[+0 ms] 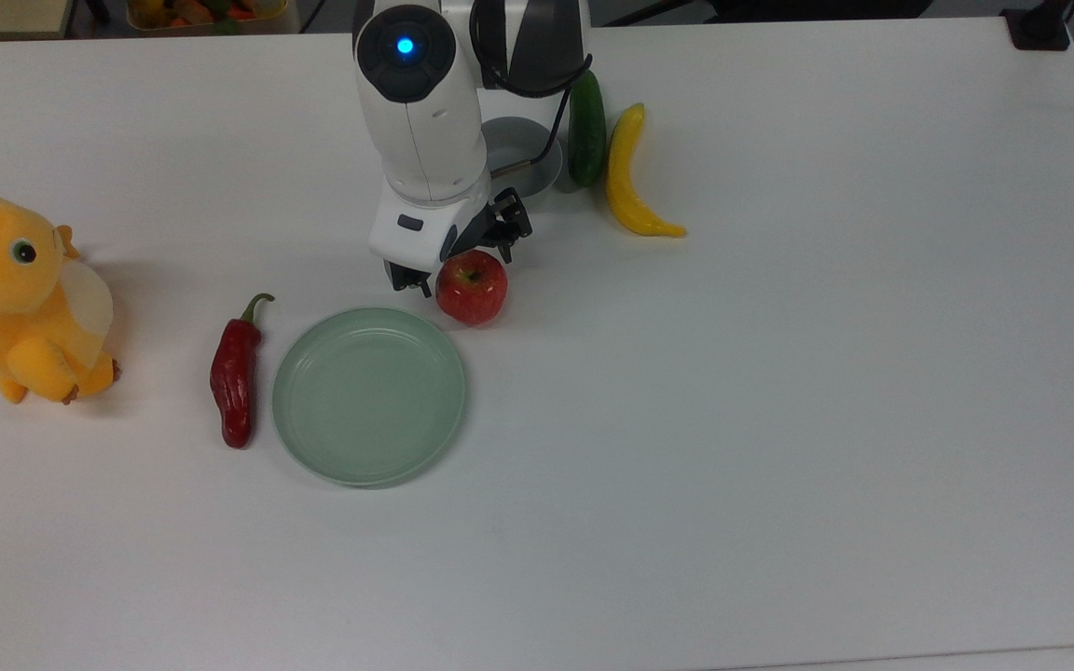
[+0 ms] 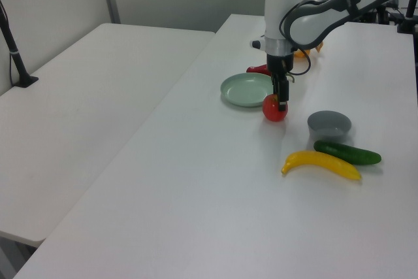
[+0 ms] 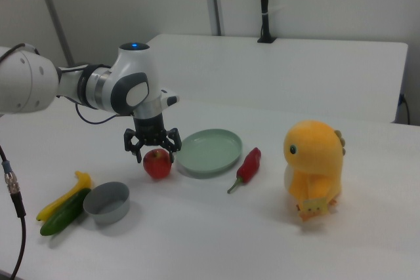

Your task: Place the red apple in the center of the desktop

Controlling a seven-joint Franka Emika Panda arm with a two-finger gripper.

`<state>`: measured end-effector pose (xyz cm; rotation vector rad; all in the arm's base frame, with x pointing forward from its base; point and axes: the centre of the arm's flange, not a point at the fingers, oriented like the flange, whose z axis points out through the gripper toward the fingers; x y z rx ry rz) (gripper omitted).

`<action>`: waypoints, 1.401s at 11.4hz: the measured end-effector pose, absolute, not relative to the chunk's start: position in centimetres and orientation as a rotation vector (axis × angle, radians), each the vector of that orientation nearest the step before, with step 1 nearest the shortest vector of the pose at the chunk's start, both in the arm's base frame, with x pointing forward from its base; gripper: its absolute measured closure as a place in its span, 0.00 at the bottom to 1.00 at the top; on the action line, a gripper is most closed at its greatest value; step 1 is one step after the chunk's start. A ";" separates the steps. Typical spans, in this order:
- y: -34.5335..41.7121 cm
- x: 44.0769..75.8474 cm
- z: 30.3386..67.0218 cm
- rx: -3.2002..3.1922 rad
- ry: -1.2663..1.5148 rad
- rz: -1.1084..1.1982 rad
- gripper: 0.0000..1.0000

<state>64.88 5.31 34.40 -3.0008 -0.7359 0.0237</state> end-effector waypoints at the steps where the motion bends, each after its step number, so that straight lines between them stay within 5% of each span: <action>1: 5.3 65.0 35.2 -3.012 -0.699 0.003 0.00; 5: 5.3 64.4 42.3 -3.045 -0.562 -0.143 0.00; 10: 4.8 60.1 52.5 -3.076 -0.202 -0.094 0.00; 16: 3.3 56.2 57.7 -3.128 -0.001 -0.041 0.00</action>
